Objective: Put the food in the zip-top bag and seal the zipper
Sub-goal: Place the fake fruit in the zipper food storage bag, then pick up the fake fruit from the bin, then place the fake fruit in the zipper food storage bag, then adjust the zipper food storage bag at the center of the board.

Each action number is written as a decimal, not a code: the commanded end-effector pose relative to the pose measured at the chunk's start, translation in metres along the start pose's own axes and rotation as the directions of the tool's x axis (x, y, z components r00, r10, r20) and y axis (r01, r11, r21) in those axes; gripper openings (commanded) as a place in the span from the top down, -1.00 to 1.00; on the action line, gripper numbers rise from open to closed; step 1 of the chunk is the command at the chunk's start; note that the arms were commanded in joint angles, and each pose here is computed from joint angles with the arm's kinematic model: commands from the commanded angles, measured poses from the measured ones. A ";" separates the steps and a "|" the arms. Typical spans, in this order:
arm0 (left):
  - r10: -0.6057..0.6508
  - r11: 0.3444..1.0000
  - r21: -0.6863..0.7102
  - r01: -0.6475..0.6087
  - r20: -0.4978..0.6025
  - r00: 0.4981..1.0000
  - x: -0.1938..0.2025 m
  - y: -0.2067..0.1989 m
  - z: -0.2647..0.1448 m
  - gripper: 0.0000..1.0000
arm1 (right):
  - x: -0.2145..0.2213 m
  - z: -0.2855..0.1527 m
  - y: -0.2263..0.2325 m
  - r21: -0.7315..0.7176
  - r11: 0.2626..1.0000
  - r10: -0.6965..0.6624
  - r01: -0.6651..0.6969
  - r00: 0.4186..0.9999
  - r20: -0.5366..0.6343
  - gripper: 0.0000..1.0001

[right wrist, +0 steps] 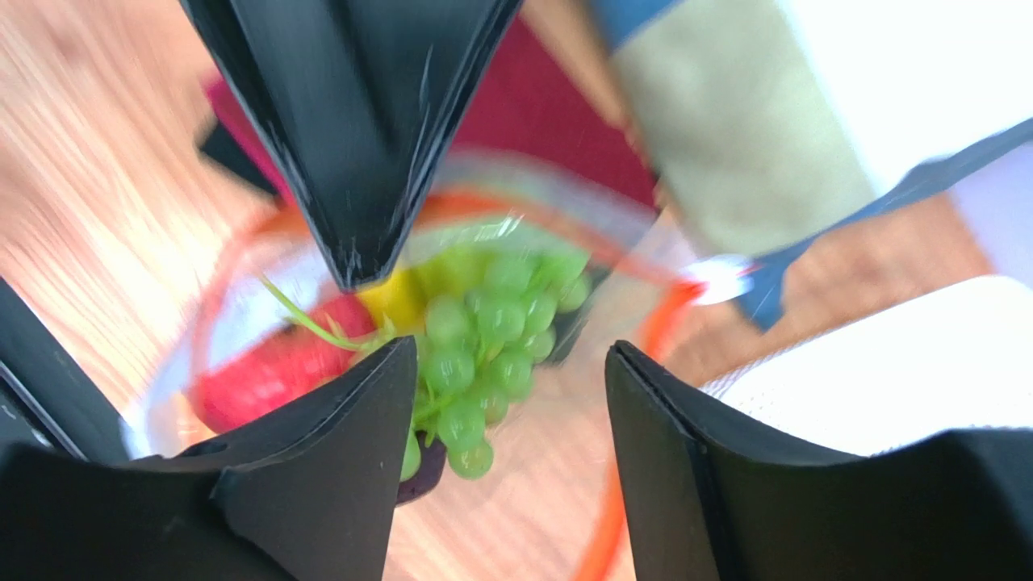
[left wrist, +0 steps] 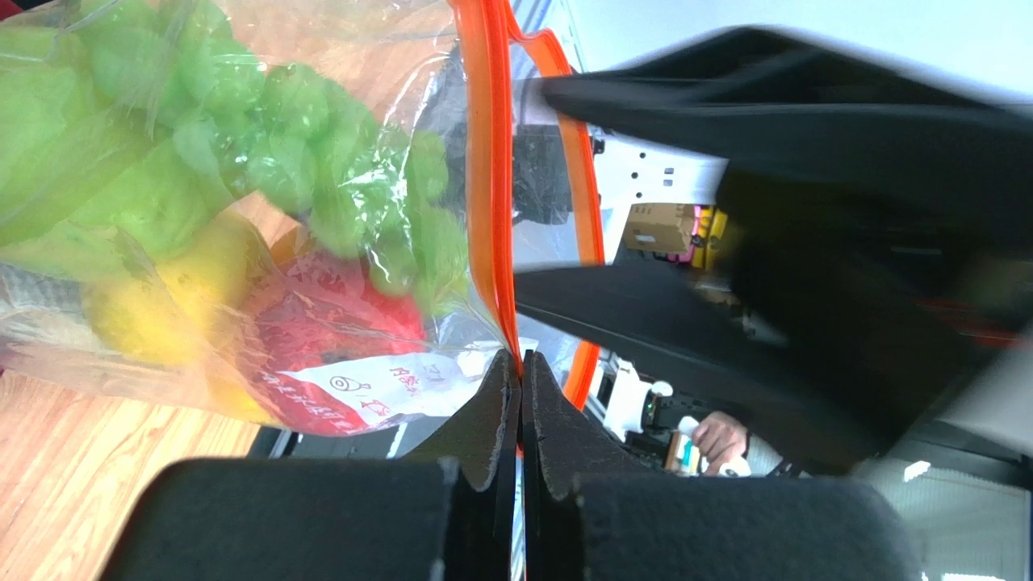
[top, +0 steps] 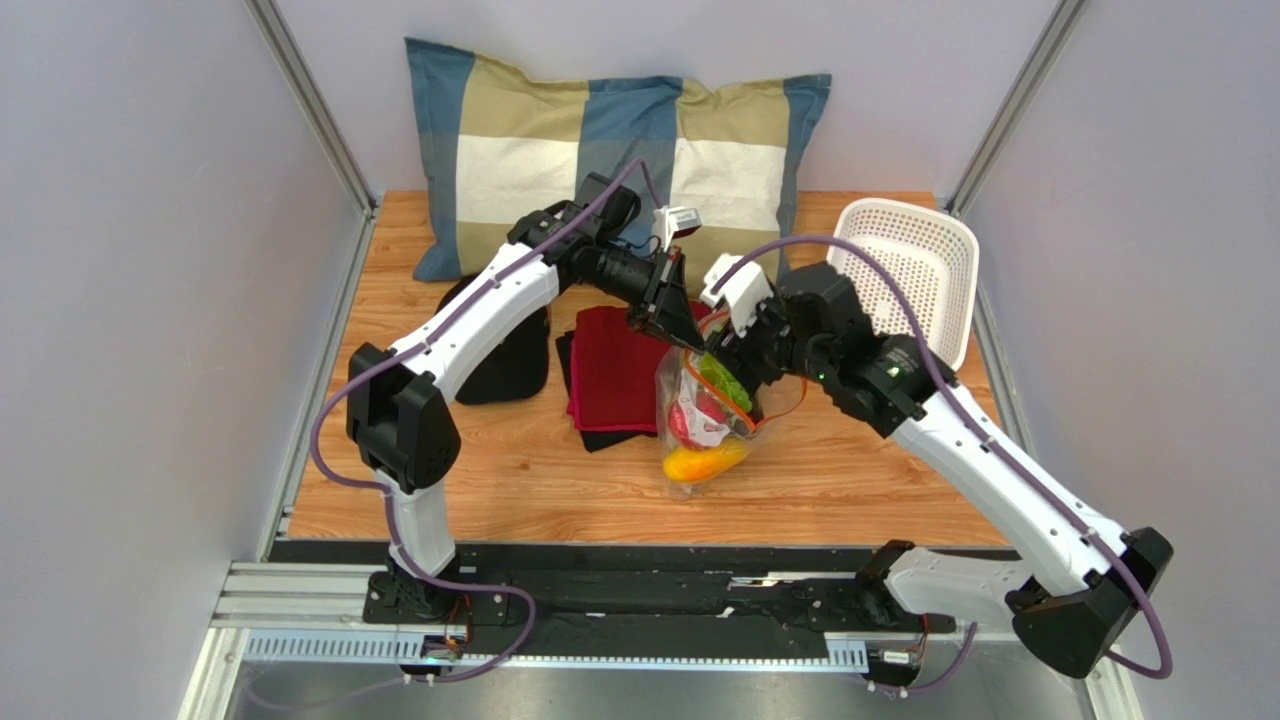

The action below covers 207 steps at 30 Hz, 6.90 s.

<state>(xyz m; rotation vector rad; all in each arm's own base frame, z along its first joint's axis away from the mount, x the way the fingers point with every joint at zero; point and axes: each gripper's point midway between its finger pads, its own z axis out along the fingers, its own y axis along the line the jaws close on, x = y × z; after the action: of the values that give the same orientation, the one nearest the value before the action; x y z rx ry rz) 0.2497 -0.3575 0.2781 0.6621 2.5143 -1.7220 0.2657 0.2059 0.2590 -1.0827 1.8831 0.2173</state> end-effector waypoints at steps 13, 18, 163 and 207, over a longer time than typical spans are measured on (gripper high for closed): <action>0.067 0.996 0.052 -0.069 0.042 0.997 -0.005 -0.024 -0.011 1.00 | 0.074 -0.004 -0.163 0.214 0.858 0.486 -0.468 0.873 -0.040 -0.43; 0.066 0.996 0.048 -0.069 0.047 0.997 -0.006 -0.024 -0.011 1.00 | 0.140 0.013 -0.210 0.342 0.769 0.612 -0.540 0.777 -0.149 -0.42; 0.263 0.870 -0.405 -0.280 -0.097 0.960 0.061 0.015 0.029 -0.46 | -0.010 -0.003 0.030 -0.128 0.125 0.988 -0.984 0.112 0.107 1.00; 0.963 -0.158 0.304 -0.939 -0.163 -0.215 0.147 0.002 -0.036 1.00 | 0.026 -0.105 0.125 -0.496 0.785 0.018 0.371 0.787 0.617 -0.57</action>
<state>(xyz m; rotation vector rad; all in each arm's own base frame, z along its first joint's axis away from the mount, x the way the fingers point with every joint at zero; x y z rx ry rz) 0.1224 -0.2590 0.2304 2.3116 1.0327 -0.8408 0.1172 0.1949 0.2522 -1.2957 1.2937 0.9706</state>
